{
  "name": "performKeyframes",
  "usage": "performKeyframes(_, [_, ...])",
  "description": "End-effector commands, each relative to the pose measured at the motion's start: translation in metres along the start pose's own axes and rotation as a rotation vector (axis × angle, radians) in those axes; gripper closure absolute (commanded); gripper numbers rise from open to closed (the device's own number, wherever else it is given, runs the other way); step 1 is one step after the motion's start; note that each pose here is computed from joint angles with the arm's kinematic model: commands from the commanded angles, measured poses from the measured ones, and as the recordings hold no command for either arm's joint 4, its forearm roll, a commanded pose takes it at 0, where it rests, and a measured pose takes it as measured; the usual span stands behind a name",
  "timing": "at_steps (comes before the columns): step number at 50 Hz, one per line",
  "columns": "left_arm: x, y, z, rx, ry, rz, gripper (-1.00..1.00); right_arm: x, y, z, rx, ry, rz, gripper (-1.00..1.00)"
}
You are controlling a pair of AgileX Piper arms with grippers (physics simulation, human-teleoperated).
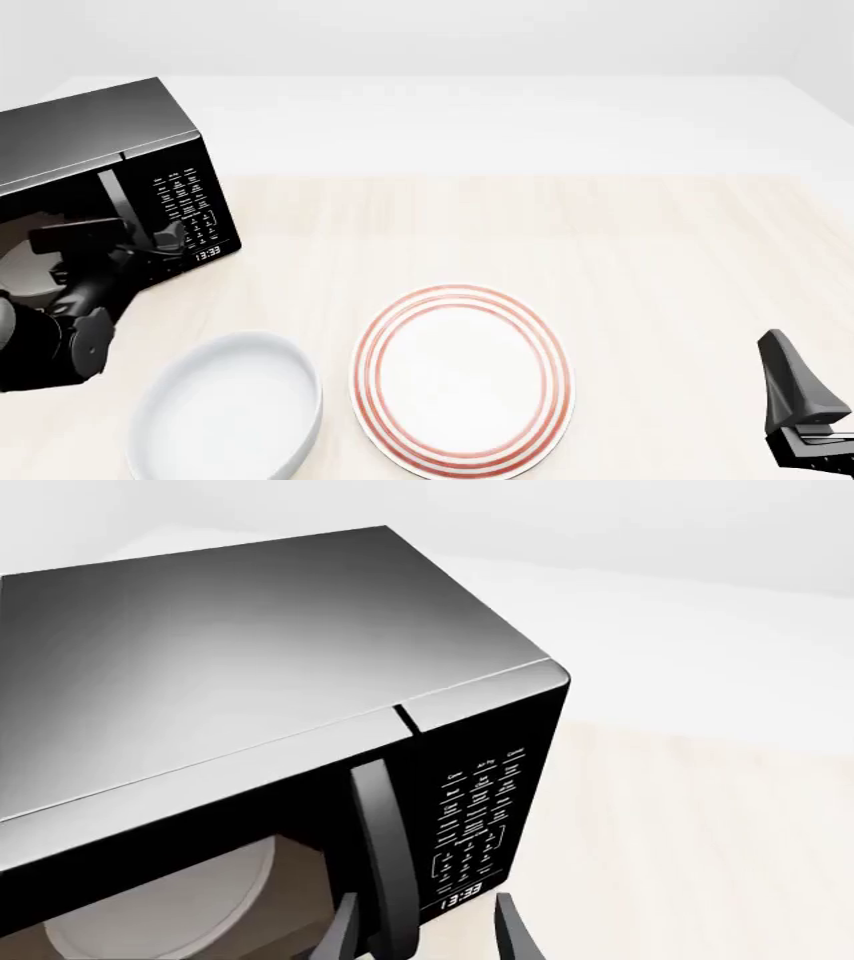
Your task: Open the microwave.
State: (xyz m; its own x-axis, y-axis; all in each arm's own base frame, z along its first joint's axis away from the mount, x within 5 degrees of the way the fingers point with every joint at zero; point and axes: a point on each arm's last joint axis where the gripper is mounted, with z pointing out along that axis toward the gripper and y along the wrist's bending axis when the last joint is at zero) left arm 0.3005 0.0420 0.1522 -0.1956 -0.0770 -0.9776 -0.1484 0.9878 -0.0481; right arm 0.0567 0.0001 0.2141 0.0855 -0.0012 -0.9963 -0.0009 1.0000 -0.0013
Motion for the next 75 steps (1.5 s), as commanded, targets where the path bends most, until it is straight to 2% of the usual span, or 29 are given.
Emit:
performKeyframes(1, [0.005,0.003,0.006,-0.008,0.014,-0.009,-1.0,0.0,0.0,0.0,0.0,0.0,0.0,-1.0])
performKeyframes(18, [0.002,0.003,0.008,-0.011,0.011,-0.008,-1.0,0.0,0.0,0.0,0.0,0.0,0.0,-1.0])
performKeyframes(19, [0.003,0.003,0.008,-0.011,0.011,-0.008,1.0,0.0,0.0,0.0,0.0,0.0,0.0,-1.0])
performKeyframes(35, [0.006,0.001,0.007,-0.003,0.002,-0.004,1.0,0.0,0.0,0.0,0.0,0.0,0.0,-1.0])
performKeyframes(46, [0.002,-0.008,0.0,0.029,-0.021,-0.018,1.0,0.0,0.0,0.0,0.0,0.0,0.0,-1.0])
performKeyframes(62, [-0.005,-0.019,-0.017,0.07,-0.058,-0.021,1.0,0.0,0.0,0.0,0.0,0.0,0.0,-1.0])
performKeyframes(75, [-0.01,-0.017,-0.036,0.067,-0.089,-0.021,1.0,0.0,0.0,0.0,0.0,0.0,0.0,-1.0])
